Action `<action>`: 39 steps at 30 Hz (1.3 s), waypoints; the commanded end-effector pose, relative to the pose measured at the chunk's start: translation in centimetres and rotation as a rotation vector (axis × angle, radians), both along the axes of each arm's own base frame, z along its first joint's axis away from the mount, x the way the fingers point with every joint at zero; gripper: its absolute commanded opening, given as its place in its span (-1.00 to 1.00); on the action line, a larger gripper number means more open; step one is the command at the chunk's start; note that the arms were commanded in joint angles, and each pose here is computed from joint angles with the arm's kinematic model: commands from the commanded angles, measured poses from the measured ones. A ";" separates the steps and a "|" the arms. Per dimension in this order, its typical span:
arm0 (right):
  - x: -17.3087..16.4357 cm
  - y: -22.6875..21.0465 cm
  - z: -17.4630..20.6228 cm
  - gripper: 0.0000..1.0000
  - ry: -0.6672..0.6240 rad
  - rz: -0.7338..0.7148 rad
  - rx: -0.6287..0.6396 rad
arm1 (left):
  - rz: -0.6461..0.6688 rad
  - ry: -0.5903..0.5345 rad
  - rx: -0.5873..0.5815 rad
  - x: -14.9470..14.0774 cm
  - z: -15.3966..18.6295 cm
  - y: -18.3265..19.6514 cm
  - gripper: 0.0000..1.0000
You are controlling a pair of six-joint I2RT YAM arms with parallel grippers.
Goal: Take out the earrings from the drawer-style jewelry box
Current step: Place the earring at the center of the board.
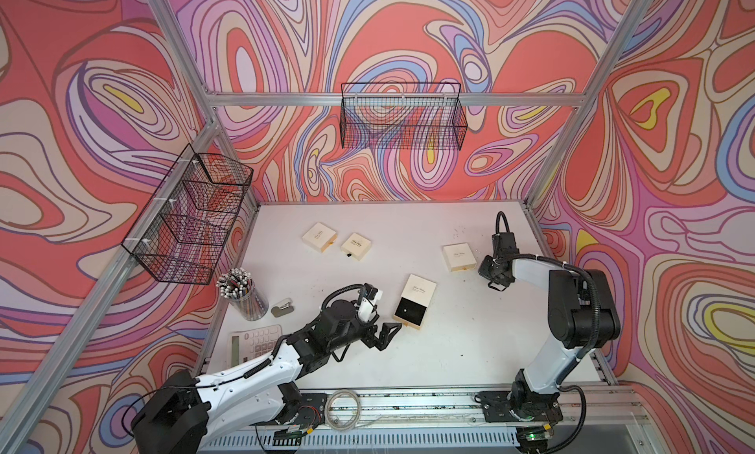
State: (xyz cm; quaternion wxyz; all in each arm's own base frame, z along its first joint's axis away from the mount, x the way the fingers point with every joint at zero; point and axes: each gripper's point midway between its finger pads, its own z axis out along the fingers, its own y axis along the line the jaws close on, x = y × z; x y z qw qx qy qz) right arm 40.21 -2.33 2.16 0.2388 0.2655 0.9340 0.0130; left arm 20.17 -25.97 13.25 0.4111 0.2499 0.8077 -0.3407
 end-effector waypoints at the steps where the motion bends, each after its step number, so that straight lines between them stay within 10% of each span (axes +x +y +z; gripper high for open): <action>1: -0.7 -0.1 -1.2 -0.72 0.049 0.000 0.001 | -0.008 -0.031 -0.032 0.4 1.4 -0.6 1.00; 14: -0.6 0.4 -0.1 -0.50 0.028 0.016 0.030 | -0.011 -0.030 -0.033 0.3 1.4 -0.6 1.00; 25: -1.0 0.9 2.4 0.33 -0.022 0.032 0.055 | 0.000 -0.032 -0.056 0.3 1.9 -0.5 1.00; 39: -3.1 5.2 10.1 0.32 -0.182 0.191 0.139 | 0.092 0.107 -0.151 0.1 3.8 0.2 1.00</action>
